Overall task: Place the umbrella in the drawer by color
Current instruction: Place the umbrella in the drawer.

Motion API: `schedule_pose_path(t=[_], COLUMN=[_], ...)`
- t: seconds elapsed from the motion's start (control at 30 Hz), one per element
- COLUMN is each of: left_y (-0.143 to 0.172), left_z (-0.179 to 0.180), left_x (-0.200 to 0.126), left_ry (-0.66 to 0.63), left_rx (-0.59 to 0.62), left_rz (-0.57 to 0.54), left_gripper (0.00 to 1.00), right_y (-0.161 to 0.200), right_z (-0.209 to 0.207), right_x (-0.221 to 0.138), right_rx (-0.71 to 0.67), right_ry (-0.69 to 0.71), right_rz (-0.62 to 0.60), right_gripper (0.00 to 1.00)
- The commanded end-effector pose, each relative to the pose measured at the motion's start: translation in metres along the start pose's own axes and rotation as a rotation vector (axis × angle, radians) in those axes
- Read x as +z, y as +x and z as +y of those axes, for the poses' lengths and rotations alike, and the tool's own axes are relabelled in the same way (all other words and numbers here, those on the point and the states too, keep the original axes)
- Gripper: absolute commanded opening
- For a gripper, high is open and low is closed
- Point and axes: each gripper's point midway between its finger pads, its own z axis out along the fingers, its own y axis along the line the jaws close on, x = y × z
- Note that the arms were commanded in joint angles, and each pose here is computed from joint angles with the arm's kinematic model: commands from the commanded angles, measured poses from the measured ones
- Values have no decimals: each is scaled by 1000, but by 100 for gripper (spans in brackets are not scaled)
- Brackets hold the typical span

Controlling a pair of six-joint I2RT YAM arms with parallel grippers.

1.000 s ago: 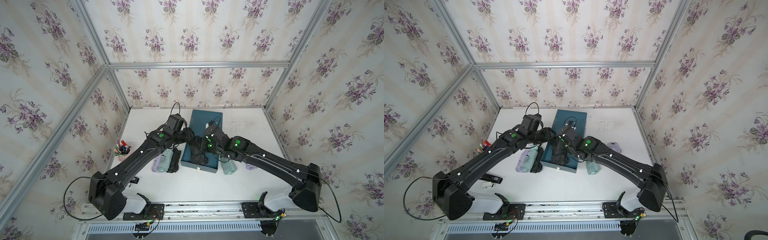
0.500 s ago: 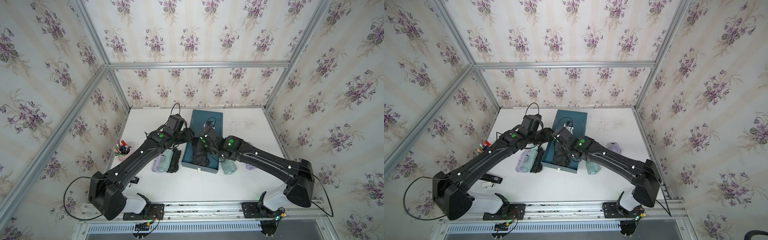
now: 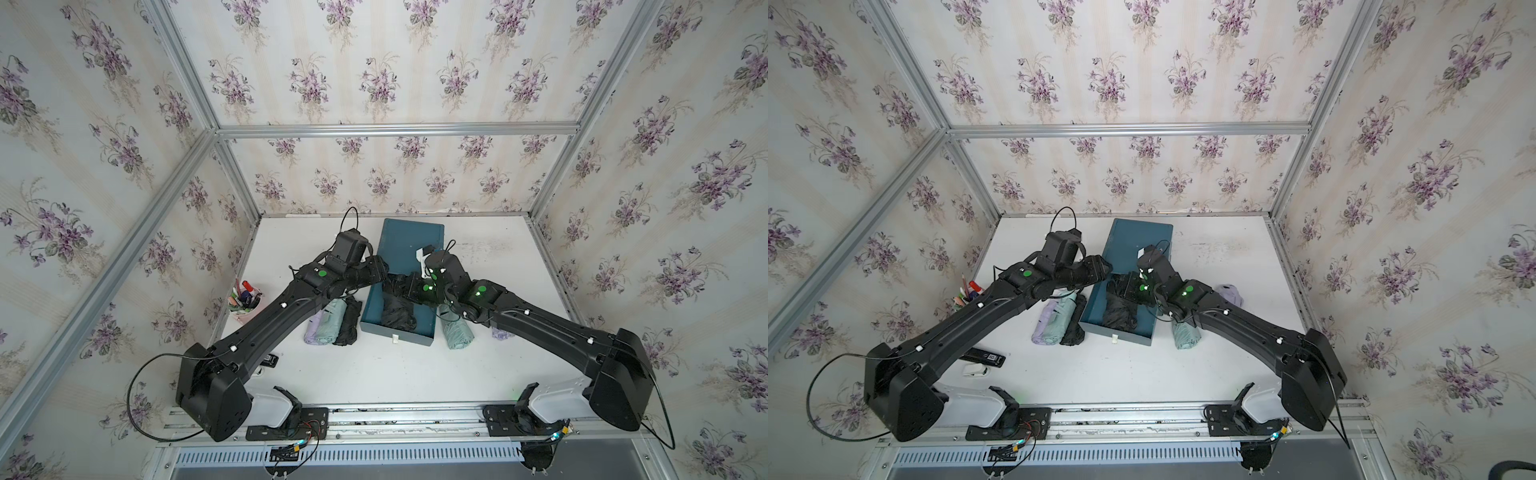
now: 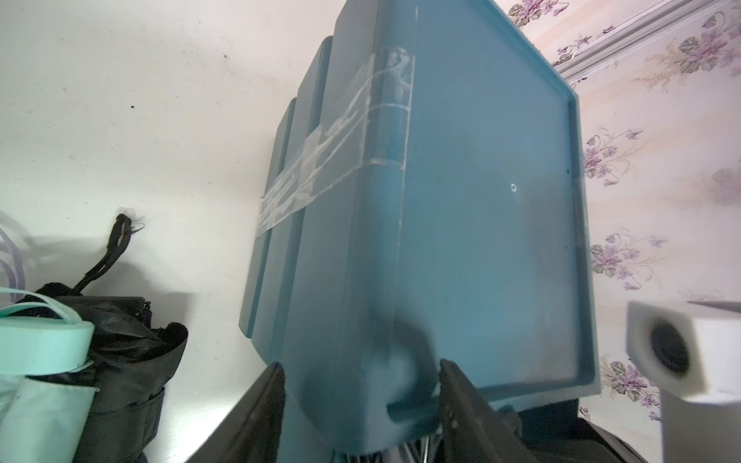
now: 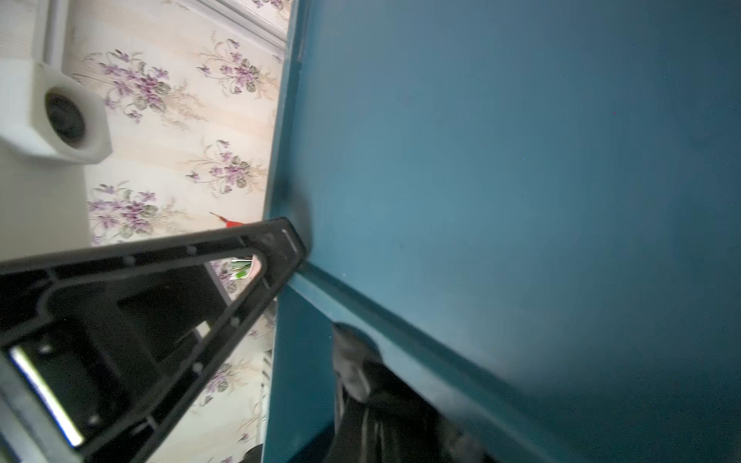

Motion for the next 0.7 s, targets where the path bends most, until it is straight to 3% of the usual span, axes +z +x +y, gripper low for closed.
schedule_pose_path(t=[0.0, 0.27, 0.3, 0.53, 0.67], left_y=[22, 18, 18, 19, 22], left_z=[15, 15, 15, 16, 15], left_x=[-1, -2, -1, -1, 3], left_ry=[-48, -60, -61, -62, -55], left_rx=[4, 4, 2, -2, -2], left_rz=[83, 70, 70, 73, 88], left_gripper=[57, 56, 52, 51, 50], right_y=[24, 13, 13, 42, 37], right_z=[-33, 2, 3, -38, -44], right_x=[7, -43, -48, -39, -39], right_rx=[105, 90, 97, 250, 270], right_ry=[88, -26, -34, -73, -64], right_rz=[122, 10, -1, 17, -9], right_gripper=[0, 0, 0, 0, 0])
